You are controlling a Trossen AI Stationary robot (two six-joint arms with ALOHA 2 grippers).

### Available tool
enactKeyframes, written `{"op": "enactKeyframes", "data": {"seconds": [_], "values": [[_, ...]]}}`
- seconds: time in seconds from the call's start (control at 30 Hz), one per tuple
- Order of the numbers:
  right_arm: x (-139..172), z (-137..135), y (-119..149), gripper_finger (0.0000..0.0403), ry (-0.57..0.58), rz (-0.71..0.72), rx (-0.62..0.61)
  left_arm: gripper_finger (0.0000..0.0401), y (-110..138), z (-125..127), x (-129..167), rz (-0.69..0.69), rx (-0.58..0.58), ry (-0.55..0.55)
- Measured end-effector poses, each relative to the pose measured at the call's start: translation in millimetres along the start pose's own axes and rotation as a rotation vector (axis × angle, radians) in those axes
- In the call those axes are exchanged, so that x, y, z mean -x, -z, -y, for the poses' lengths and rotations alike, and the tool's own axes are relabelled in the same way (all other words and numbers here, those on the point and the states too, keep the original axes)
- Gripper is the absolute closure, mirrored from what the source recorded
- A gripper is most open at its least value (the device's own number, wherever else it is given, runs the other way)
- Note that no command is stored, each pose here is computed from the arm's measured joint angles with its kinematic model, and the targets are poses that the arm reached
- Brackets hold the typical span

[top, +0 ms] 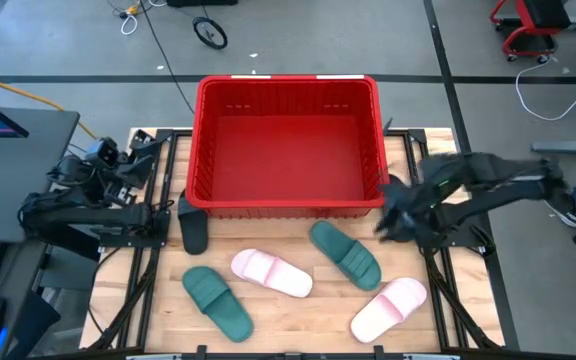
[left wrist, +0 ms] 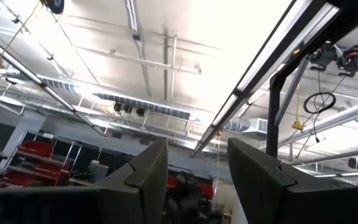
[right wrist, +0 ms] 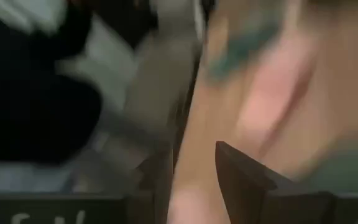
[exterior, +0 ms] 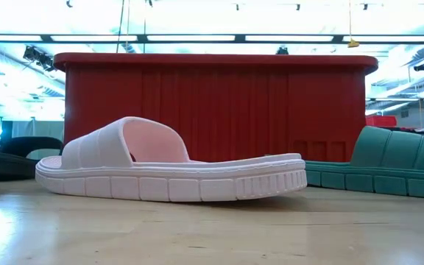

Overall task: Pick and place slides into bin
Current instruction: Put the right black slide into the container

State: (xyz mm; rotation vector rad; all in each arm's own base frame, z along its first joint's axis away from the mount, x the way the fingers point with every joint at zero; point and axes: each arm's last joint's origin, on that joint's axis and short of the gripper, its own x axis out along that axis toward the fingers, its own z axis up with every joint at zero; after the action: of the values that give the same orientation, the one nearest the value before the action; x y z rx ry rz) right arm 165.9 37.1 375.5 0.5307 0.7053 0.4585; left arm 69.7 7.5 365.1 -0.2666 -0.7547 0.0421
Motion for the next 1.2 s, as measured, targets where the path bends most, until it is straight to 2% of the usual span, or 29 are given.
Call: {"op": "enactKeyframes", "data": {"seconds": [0.1, 0.2, 0.3, 0.47, 0.6, 0.77, 0.87, 1.2], "values": [[-29.4, -2.1, 1.9, 0.0275, -0.004, -0.258, -0.234, 0.0228, 2.2, -0.5, -1.1, -0.014, 0.024, -0.003], [-58.7, -5.9, 5.8, 0.0275, -0.006, -0.379, -0.318, 0.0229, 2.4, -0.5, -1.3, -0.015, 0.031, -0.003], [-81.6, -9.1, 13.9, 0.0275, 0.016, -0.484, -0.345, 0.0229, 2.1, -0.4, -1.2, -0.013, 0.024, -0.002], [-107.6, -14.0, 32.1, 0.0275, 0.088, -0.623, -0.298, 0.0228, 2.6, -0.6, -1.2, -0.018, 0.024, -0.003], [-122.8, -10.5, 53.0, 0.0274, 0.279, -0.699, -0.343, 0.0229, 2.8, -0.6, -1.2, -0.020, 0.024, -0.002], [-124.5, 0.3, 85.0, 0.0253, 0.553, -0.907, -0.381, 0.0229, 3.1, 0.1, -1.2, -0.029, 0.024, 0.022], [-125.4, 5.4, 98.9, 0.0233, 0.666, -0.954, -0.304, 0.0229, 3.2, 0.2, -1.2, -0.031, 0.023, 0.027], [-123.4, 45.5, 138.0, 0.0155, 0.993, -0.937, -0.137, 0.0229, 7.2, -0.9, -1.0, -0.073, 0.020, 0.016]]}}
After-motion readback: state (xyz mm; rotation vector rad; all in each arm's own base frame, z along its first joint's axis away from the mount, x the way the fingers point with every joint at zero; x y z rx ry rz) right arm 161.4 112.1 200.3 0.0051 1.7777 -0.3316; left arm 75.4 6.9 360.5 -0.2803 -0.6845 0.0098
